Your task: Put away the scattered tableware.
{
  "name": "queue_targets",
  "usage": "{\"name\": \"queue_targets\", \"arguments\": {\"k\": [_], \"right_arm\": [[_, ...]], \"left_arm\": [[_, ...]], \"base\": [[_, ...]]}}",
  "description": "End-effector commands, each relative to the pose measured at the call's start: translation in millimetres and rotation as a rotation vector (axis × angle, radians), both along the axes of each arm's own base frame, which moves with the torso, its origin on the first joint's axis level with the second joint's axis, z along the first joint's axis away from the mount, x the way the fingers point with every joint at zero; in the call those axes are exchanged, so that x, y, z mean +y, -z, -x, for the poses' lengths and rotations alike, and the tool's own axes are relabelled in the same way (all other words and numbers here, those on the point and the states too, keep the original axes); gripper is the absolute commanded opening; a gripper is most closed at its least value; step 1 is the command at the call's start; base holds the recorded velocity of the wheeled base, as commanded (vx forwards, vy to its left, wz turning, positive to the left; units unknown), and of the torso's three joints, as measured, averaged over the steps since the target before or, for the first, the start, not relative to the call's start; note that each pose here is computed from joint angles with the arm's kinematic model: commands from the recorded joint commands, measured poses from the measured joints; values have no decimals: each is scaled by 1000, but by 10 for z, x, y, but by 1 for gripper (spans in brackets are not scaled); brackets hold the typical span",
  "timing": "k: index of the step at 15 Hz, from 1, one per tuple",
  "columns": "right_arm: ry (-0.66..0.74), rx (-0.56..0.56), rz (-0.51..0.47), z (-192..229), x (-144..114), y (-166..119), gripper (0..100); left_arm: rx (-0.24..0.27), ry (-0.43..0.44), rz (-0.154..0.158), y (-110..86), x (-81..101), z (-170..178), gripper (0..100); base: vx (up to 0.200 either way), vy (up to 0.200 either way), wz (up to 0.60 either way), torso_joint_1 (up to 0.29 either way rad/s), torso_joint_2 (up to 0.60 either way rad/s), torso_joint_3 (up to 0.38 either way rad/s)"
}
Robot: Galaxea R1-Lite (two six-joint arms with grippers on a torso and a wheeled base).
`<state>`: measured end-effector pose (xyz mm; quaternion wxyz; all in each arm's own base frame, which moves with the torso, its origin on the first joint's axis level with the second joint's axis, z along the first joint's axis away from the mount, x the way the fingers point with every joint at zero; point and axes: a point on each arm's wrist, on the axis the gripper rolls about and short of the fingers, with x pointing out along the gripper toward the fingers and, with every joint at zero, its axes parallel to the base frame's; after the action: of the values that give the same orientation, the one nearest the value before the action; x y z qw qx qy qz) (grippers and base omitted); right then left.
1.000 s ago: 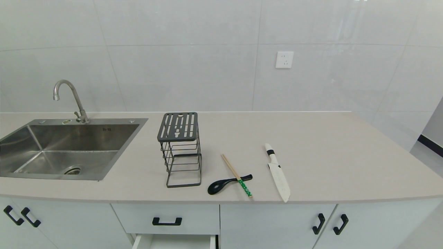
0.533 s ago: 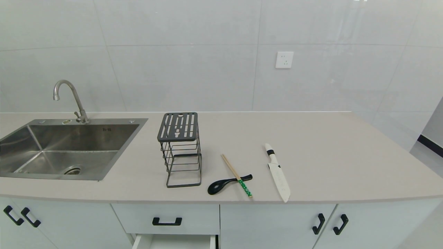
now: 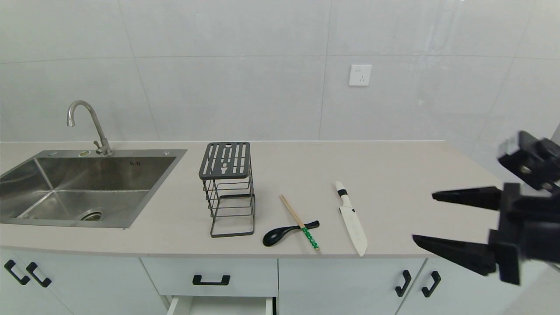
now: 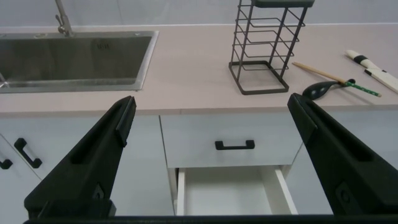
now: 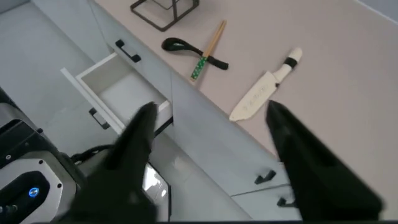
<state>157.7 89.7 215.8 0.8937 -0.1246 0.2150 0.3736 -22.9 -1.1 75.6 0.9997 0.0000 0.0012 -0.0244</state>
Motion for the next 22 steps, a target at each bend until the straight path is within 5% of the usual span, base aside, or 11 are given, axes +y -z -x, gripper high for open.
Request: {"name": "queue_targets", "arguments": {"k": [1, 6, 10, 16, 22], "right_arm": [[-47, 71, 39, -579, 459, 71, 100], [72, 239, 99, -949, 903, 613, 100], [149, 297, 178, -1288, 1183, 1329, 100], [180, 320, 220, -1643, 1416, 1825, 100], [185, 320, 226, -1781, 1513, 1987, 100]], "left_arm": [[2, 0, 0, 0, 0, -2, 100], [3, -1, 6, 0, 0, -2, 100], [2, -3, 25, -2, 1, -2, 100], [1, -14, 43, -3, 3, -2, 100], [1, -14, 43, -3, 3, -2, 100]], "base": [[0, 0, 0, 0, 0, 0], [0, 0, 0, 0, 0, 0], [0, 0, 0, 0, 0, 0], [0, 0, 0, 0, 0, 0], [0, 0, 0, 0, 0, 0]]}}
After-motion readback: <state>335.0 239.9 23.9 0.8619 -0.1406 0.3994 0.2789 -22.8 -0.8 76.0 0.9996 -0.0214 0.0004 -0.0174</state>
